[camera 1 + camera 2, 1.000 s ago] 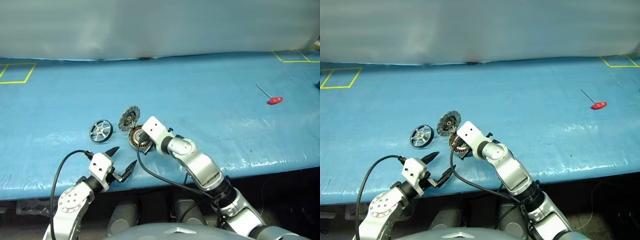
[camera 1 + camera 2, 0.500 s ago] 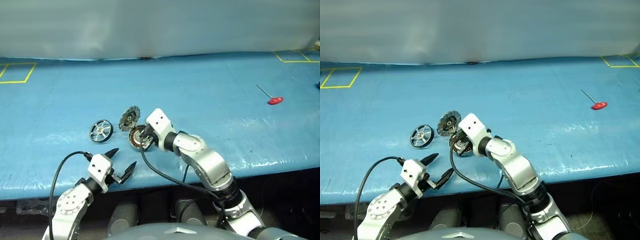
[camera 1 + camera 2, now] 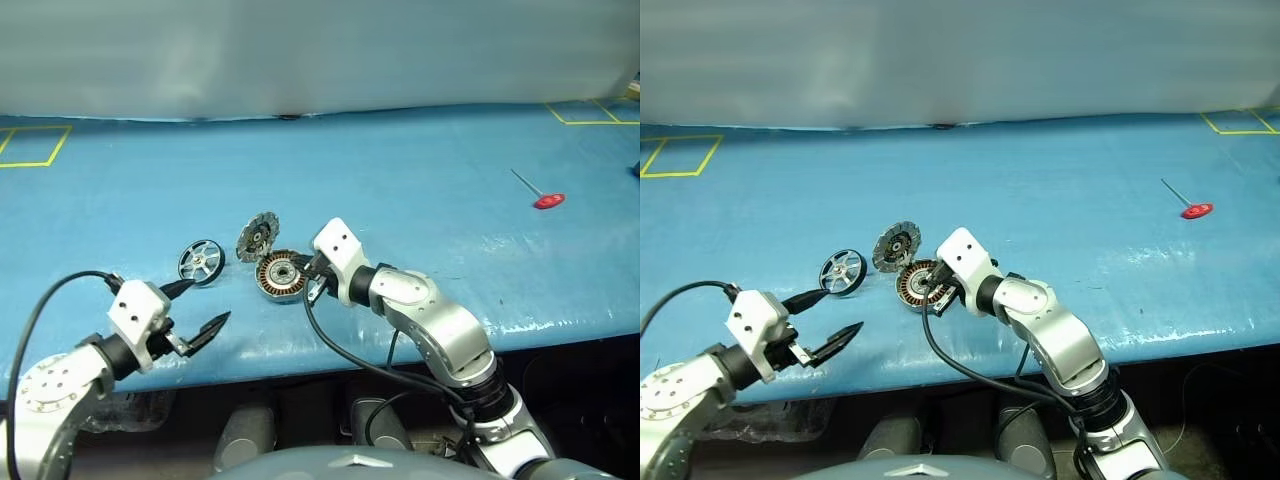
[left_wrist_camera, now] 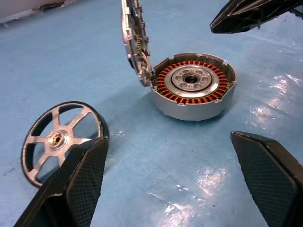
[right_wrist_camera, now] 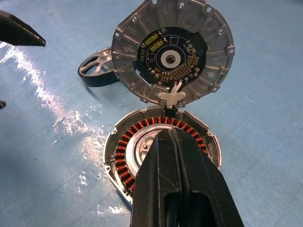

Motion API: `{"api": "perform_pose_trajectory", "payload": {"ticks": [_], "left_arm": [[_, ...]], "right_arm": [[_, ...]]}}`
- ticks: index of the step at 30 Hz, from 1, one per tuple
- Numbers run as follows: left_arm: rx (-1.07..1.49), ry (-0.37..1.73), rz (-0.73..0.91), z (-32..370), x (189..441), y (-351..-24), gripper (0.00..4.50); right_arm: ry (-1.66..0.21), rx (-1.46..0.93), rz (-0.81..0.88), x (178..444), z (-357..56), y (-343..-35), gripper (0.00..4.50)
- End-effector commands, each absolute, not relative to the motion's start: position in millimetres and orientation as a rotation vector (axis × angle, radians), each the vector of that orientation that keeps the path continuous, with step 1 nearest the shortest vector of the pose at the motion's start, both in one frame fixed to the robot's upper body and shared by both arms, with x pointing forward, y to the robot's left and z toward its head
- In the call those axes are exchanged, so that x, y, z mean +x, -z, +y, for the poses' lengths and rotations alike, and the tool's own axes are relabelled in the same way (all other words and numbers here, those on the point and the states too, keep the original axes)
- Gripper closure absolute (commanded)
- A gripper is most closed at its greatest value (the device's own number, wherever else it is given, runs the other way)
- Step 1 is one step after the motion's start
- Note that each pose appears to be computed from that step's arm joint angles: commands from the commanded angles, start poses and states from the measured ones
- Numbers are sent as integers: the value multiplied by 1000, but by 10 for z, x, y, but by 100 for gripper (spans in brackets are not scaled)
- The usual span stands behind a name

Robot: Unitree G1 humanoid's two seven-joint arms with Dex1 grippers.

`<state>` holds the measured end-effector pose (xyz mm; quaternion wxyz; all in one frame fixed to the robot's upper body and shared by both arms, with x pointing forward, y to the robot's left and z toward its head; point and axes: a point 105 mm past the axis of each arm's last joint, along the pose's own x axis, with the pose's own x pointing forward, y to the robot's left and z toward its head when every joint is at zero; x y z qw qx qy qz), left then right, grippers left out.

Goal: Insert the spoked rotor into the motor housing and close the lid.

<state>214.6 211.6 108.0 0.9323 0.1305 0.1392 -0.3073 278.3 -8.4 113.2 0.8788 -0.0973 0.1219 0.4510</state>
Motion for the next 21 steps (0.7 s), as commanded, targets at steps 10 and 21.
{"api": "perform_pose_trajectory", "payload": {"ticks": [10, 21], "left_arm": [[255, 576, 419, 2605, 2475, -1306, 258], [248, 671, 529, 2666, 2735, -1374, 221]], "right_arm": [[-997, -149, 202, 2612, 142, -1179, 450], [-992, -133, 186, 2606, 237, -1155, 450]]}}
